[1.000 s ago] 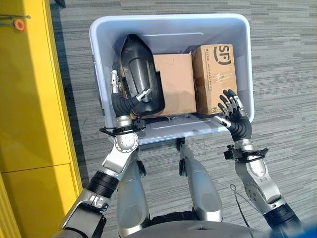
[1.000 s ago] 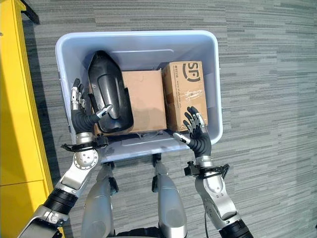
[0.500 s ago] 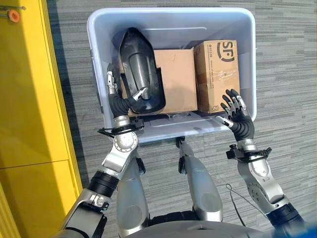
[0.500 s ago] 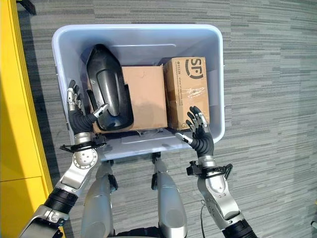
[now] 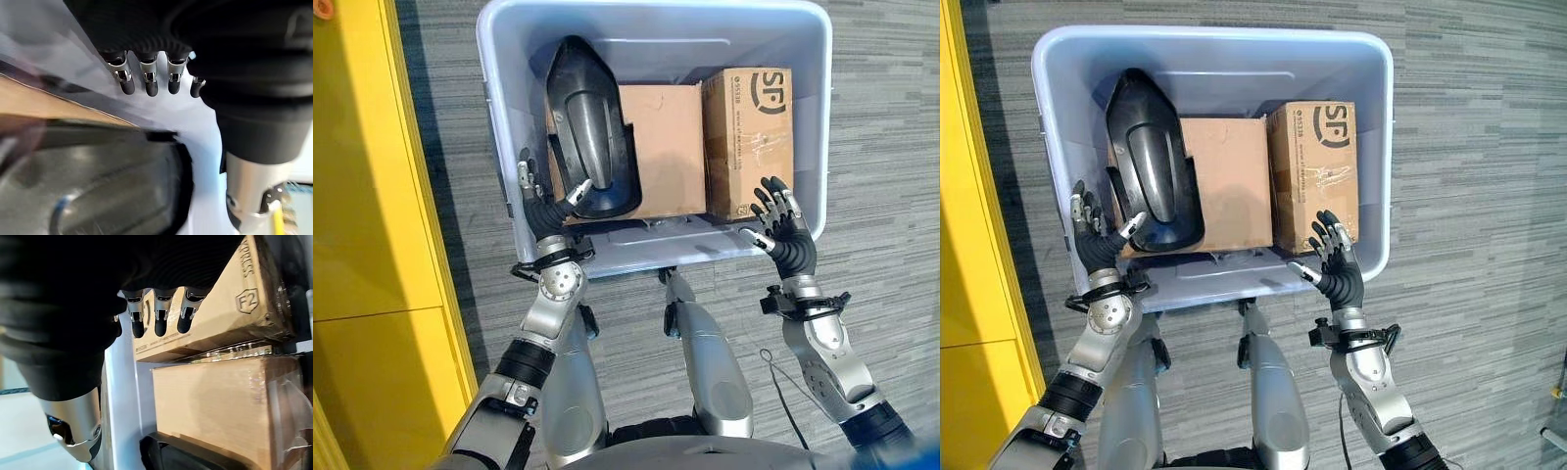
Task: Move parts from the plastic box to the shelf.
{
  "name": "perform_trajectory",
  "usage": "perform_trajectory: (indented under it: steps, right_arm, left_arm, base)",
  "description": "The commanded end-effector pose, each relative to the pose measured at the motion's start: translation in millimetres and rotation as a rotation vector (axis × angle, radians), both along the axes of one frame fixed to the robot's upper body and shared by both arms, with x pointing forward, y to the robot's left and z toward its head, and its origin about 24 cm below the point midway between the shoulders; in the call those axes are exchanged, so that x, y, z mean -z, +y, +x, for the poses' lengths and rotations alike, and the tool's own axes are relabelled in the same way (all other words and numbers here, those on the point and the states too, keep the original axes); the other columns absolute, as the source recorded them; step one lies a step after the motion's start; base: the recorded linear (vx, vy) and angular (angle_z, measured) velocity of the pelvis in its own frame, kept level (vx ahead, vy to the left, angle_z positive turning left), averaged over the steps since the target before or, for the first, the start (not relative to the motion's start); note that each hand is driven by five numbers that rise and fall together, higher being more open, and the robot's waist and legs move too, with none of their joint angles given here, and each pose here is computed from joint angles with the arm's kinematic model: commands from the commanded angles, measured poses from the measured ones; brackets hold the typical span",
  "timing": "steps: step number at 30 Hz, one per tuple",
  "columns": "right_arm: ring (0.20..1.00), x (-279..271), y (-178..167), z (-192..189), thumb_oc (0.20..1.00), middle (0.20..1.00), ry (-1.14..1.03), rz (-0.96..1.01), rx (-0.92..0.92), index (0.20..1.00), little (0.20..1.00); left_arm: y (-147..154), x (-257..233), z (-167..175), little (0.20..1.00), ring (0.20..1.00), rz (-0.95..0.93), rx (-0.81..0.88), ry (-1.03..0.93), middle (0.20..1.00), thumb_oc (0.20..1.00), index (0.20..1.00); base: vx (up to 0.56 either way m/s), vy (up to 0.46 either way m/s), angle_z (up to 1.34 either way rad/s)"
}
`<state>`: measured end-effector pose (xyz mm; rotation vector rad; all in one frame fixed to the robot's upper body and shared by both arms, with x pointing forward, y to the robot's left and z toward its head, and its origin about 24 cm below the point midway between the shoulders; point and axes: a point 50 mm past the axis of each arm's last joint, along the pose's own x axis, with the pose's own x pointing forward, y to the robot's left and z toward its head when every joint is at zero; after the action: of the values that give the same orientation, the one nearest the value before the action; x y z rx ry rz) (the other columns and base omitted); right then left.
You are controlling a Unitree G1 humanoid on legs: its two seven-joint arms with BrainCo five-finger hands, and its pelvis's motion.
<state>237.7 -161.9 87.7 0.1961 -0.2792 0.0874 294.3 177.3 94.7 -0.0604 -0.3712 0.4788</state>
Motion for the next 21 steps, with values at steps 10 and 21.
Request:
perform_trajectory:
  steps: [10,21]
  right_arm:
    - [1.000,-21,-3,-7,1.000,1.000,-0.106,0.037,-0.005,1.000,1.000]
    - [1.000,-21,0,-6,1.000,1.000,-0.099,0.022,-0.035,1.000,1.000]
  left_arm:
    - [21,-18,22,1.000,1.000,-0.016,-0.121,-0.042,1.000,1.000,1.000]
    - [12,-23,45,1.000,1.000,-0.026,-0.102,0.017,1.000,1.000,1.000]
  base:
    - [0.02,0.003,0.00]
    - [0.00,0.000,0.00]
